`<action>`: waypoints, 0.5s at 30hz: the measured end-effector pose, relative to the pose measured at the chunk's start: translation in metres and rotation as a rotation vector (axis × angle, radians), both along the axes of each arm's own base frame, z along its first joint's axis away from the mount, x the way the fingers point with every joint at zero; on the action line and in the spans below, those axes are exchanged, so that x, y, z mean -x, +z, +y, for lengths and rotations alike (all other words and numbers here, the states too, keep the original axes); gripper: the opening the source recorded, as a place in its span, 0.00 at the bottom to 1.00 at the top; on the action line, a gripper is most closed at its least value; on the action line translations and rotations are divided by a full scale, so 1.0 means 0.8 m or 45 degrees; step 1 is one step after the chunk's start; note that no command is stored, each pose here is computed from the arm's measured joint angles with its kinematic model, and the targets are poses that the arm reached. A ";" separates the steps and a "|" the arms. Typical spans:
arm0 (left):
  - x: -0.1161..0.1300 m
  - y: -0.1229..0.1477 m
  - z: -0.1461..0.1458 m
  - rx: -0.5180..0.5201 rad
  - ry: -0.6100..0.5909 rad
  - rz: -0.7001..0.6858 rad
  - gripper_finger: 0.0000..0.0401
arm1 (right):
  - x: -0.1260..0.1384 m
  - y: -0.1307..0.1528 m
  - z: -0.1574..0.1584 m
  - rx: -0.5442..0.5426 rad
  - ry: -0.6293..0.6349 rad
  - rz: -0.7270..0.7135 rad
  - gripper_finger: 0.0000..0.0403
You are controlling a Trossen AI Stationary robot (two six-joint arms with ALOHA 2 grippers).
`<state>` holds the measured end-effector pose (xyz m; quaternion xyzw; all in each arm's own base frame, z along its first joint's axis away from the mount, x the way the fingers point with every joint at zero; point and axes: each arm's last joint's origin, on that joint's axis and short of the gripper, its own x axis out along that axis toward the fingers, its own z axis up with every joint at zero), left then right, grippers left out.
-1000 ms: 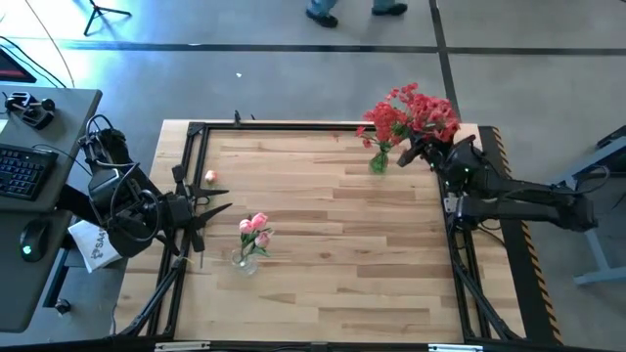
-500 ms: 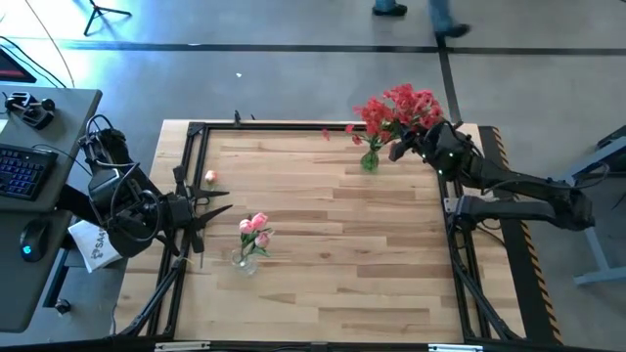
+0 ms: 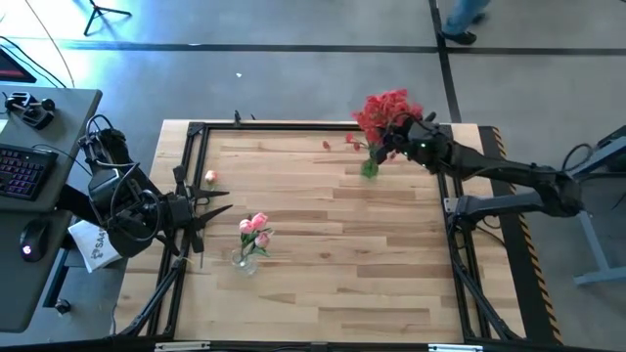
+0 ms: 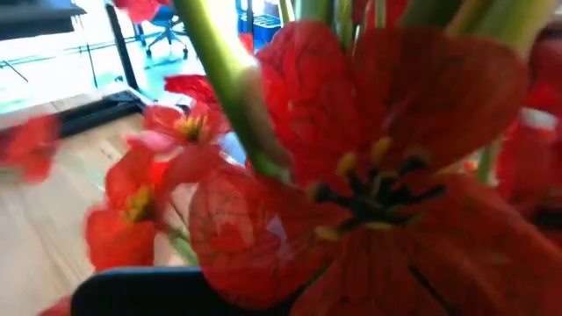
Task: Sort flowers into vase by color
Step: Put the red flowers into the green vase
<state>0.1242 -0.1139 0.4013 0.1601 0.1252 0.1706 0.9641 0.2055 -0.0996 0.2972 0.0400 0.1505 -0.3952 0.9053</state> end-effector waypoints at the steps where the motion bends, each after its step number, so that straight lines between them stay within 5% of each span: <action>1: 0.000 0.000 0.000 0.001 0.000 0.000 0.29 | -0.003 -0.003 -0.001 -0.003 0.001 0.012 0.01; 8: 0.000 0.000 0.000 0.002 0.000 -0.001 0.29 | -0.015 -0.020 -0.006 -0.020 0.010 0.109 0.05; 15: 0.000 0.000 0.000 0.004 0.000 -0.001 0.29 | -0.003 -0.004 0.000 0.037 0.019 0.060 0.32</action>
